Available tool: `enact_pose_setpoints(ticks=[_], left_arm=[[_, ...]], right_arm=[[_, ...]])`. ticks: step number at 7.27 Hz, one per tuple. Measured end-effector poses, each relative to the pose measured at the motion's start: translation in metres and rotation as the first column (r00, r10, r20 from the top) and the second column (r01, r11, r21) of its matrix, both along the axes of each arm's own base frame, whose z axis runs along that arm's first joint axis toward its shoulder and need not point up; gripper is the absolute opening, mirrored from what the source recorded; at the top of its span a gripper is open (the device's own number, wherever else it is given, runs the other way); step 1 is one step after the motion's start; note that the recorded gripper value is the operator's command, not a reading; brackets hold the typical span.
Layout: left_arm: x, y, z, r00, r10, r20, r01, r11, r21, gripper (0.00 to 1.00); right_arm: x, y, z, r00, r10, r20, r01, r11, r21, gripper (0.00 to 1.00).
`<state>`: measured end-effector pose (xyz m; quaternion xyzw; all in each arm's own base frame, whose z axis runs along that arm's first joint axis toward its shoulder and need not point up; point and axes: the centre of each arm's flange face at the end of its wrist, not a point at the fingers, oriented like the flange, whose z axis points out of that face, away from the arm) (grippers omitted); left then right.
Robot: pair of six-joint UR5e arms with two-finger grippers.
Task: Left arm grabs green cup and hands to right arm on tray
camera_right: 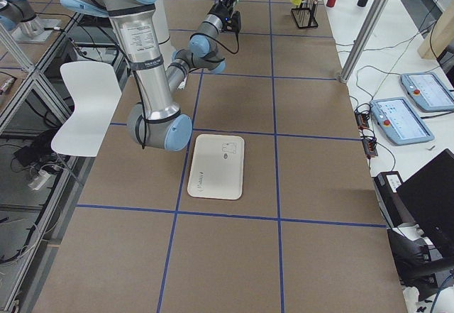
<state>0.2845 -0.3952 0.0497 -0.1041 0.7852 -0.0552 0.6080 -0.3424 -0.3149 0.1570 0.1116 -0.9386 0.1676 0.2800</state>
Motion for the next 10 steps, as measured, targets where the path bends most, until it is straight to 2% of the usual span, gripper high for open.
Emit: enact_pose_setpoints(ticks=[5, 10], left_arm=[[0.0014, 0.0013, -0.0028, 1.000, 0.003, -0.004, -0.002, 1.000, 0.004, 0.29], [0.0018, 0.0009, -0.0032, 1.000, 0.002, -0.004, -0.002, 1.000, 0.006, 0.29]], right_arm=[[-0.0014, 0.0011, 0.0001, 1.000, -0.006, -0.001, 0.006, 1.000, -0.002, 0.33], [0.0002, 0.0030, -0.0015, 1.000, -0.009, 0.005, 0.009, 1.000, 0.002, 0.30]])
